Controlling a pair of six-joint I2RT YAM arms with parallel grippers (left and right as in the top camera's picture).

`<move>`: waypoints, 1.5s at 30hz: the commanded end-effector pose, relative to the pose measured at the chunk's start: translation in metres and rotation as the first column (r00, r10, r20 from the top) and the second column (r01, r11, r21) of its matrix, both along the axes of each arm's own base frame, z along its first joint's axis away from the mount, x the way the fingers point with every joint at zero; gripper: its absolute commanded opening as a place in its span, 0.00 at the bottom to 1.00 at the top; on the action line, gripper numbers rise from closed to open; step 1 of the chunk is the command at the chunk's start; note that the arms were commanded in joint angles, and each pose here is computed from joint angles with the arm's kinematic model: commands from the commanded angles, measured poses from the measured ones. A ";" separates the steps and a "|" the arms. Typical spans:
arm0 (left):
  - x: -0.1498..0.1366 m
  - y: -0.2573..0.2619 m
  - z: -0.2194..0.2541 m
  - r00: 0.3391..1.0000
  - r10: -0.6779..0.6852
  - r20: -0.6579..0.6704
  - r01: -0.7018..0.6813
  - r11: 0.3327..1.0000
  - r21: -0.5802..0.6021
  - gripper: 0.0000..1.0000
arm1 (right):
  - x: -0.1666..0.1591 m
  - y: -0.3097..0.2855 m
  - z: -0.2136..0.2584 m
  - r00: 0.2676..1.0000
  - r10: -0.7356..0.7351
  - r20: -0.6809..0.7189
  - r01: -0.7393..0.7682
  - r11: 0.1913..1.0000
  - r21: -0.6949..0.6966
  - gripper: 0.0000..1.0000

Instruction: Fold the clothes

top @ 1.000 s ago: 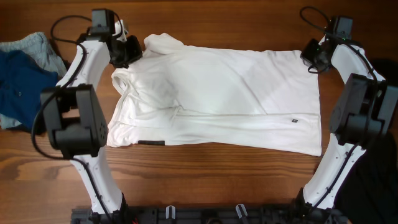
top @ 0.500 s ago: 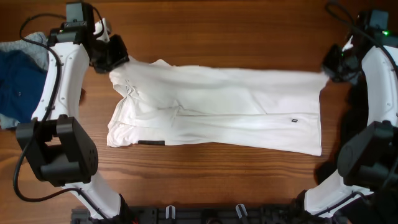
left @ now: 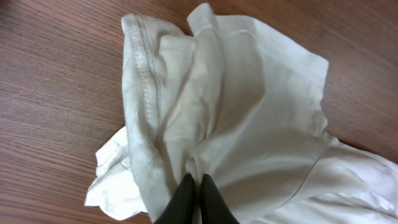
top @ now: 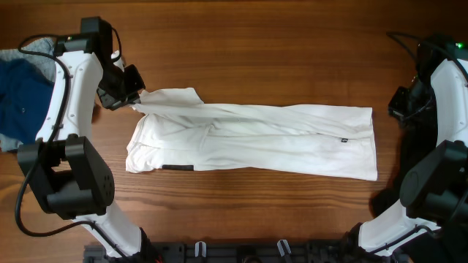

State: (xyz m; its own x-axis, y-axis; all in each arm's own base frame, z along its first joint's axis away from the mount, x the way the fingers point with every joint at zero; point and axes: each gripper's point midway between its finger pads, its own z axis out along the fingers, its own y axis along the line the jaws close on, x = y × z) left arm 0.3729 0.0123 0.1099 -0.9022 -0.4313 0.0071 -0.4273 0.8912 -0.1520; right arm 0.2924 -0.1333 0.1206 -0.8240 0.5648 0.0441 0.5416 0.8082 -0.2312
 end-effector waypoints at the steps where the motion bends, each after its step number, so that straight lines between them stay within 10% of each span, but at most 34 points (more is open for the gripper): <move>1: -0.005 0.006 -0.002 1.000 -0.009 0.003 0.009 1.000 0.024 0.04 | 0.011 0.037 -0.011 0.991 0.115 0.073 -0.129 0.967 0.221 0.38; 10: 0.010 -0.010 -0.007 0.997 -0.044 0.067 0.043 0.999 0.006 0.04 | 0.018 0.071 -0.058 0.982 0.098 0.161 -0.152 0.917 0.370 0.45; 45: 0.024 -0.045 -0.005 0.983 -0.134 0.127 0.133 0.991 0.014 0.04 | 0.009 0.049 -0.092 0.976 -0.193 0.103 0.175 0.971 0.163 0.42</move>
